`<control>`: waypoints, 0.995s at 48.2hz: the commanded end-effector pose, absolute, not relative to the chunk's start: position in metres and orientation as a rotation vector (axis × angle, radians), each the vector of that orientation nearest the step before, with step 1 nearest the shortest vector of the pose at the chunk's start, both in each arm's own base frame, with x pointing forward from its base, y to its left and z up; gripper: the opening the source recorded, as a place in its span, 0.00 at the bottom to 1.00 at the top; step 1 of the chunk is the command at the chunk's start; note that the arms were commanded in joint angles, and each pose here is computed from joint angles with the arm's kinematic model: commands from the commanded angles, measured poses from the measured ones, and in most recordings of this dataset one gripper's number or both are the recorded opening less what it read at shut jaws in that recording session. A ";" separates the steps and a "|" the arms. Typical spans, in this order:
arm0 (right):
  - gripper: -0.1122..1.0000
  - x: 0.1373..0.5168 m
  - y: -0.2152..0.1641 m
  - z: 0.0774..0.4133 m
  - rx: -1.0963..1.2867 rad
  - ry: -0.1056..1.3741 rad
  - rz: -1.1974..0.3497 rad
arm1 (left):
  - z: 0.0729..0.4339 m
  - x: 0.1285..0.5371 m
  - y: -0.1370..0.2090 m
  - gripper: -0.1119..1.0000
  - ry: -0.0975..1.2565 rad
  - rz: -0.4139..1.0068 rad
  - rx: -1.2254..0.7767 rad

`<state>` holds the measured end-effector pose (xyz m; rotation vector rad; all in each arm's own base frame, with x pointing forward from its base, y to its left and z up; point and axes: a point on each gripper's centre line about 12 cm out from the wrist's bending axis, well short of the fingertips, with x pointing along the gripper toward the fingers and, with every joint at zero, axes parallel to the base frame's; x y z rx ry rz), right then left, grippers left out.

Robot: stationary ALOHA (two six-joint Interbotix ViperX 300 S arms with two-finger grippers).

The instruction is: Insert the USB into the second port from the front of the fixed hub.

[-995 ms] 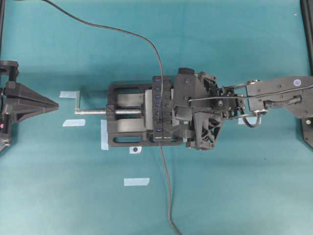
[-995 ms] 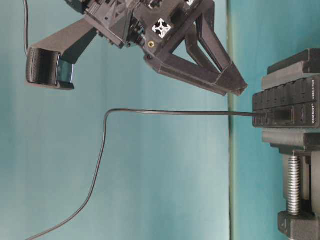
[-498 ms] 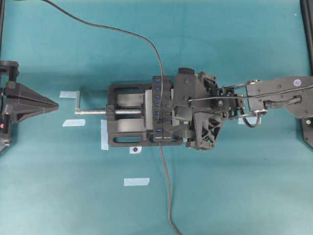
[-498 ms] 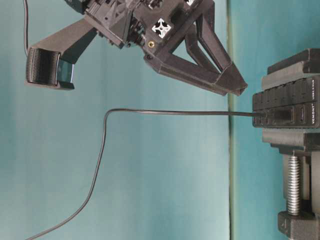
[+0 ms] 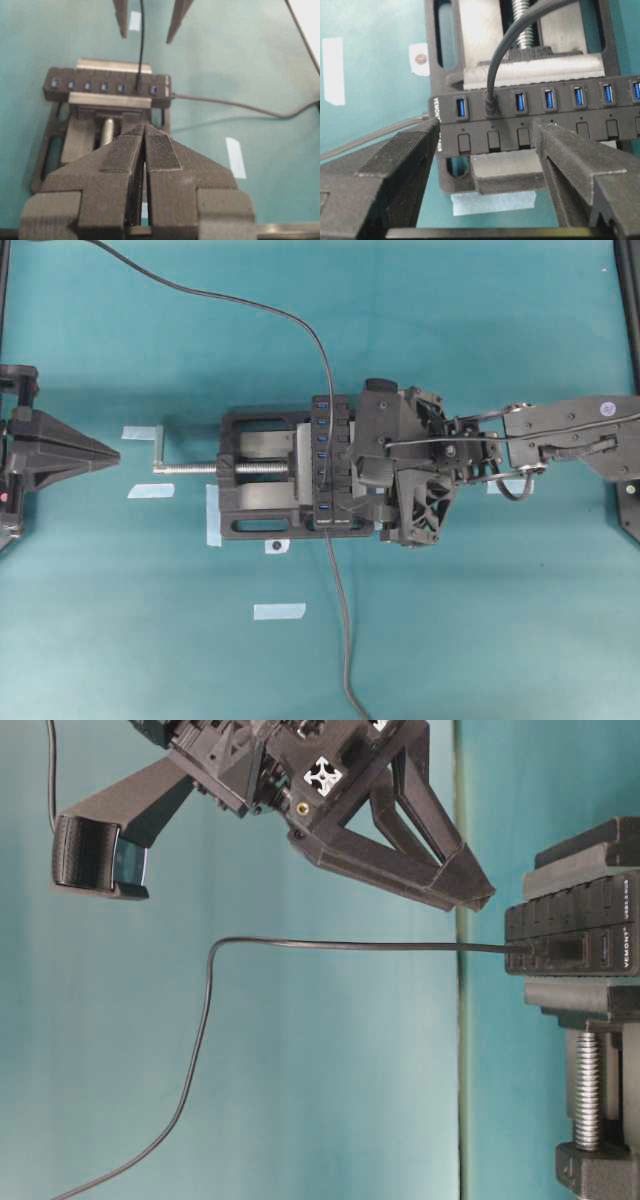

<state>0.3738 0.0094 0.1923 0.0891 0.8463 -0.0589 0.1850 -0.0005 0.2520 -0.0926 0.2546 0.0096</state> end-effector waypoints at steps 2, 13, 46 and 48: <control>0.85 0.375 0.011 0.203 0.102 0.811 -0.058 | 0.257 0.187 0.000 0.10 0.239 0.009 -0.094; 0.85 0.374 0.011 0.203 0.103 0.813 -0.059 | 0.257 0.187 -0.001 0.10 0.238 0.007 -0.093; 0.85 0.375 0.011 0.202 0.101 0.814 -0.058 | 0.256 0.186 -0.001 0.10 0.241 0.007 -0.093; 0.85 0.374 0.011 0.202 0.101 0.816 -0.058 | 0.256 0.186 -0.001 0.10 0.241 0.007 -0.093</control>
